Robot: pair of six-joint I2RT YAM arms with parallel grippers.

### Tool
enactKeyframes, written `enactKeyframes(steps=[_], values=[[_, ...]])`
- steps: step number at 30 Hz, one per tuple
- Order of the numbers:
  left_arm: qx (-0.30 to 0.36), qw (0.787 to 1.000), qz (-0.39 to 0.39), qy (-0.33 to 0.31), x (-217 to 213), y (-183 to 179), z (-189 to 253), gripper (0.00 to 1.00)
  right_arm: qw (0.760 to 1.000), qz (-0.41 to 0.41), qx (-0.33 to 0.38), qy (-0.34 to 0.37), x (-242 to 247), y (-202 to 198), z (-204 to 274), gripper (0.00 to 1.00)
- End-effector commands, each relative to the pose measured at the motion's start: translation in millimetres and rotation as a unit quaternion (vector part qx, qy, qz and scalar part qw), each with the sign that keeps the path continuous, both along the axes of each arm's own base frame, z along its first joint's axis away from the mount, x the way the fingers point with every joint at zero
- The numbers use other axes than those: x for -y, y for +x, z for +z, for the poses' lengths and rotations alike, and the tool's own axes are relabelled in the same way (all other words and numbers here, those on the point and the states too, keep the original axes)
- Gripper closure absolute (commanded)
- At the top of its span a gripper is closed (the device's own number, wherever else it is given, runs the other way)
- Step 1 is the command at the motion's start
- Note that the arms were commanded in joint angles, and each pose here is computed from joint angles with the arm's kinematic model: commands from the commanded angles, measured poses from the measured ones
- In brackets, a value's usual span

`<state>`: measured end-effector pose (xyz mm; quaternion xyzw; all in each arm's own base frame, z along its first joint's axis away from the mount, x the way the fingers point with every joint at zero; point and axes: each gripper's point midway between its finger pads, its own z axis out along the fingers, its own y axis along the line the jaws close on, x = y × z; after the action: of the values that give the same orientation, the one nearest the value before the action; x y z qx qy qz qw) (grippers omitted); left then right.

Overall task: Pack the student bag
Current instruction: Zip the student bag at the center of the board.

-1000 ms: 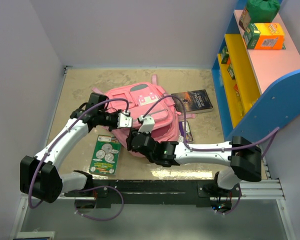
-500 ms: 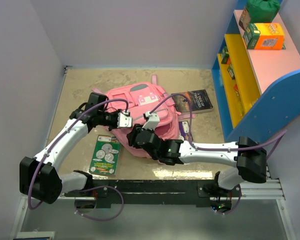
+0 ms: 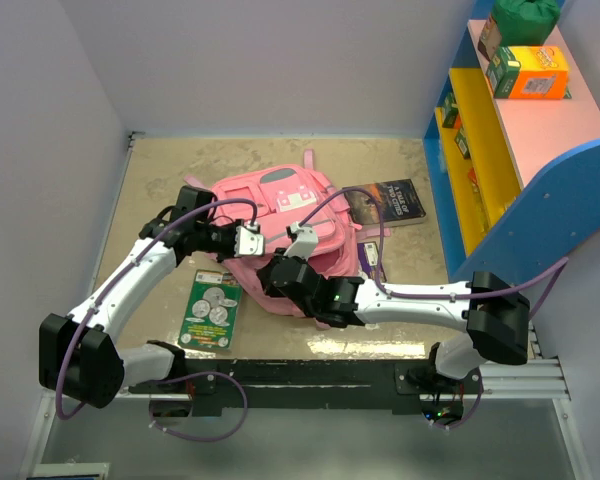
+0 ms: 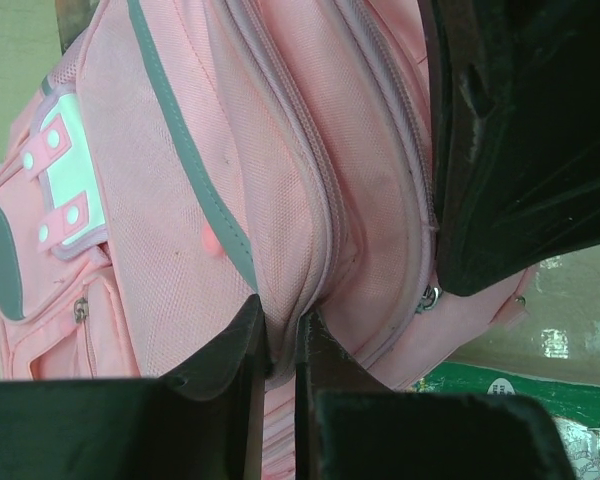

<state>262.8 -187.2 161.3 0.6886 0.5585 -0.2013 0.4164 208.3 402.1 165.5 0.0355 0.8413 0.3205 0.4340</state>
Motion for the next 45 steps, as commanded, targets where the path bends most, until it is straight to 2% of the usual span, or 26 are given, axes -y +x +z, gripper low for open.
enactKeyframes(steps=[1,4,18,24,32,39,45], values=[[0.004,0.999,-0.026,-0.045,14.2,-11.4,19.8,1.00,0.998,0.000,0.006,0.062,-6.0,2.5,26.9,0.97],[0.005,0.999,-0.021,-0.046,14.6,-9.3,21.0,1.00,0.998,0.010,0.003,0.057,-1.5,-3.9,20.8,1.00],[0.004,0.999,-0.002,-0.032,11.3,1.2,14.6,1.00,0.999,0.033,0.021,-0.007,17.2,-44.5,3.1,1.00],[-0.004,1.000,0.020,-0.017,7.3,9.8,1.9,1.00,0.999,0.003,0.046,-0.020,46.9,-65.1,7.3,1.00],[-0.004,1.000,0.030,-0.002,3.2,13.8,-4.7,1.00,0.998,-0.045,0.043,-0.014,80.7,-61.5,4.3,1.00],[0.001,1.000,0.001,0.025,-3.4,2.4,-7.3,1.00,0.989,-0.110,0.062,-0.081,122.6,-47.9,-0.9,1.00],[0.006,0.997,-0.032,0.077,-18.9,-12.4,-13.1,1.00,0.978,-0.152,0.055,-0.128,159.4,-25.2,-10.9,1.00]])
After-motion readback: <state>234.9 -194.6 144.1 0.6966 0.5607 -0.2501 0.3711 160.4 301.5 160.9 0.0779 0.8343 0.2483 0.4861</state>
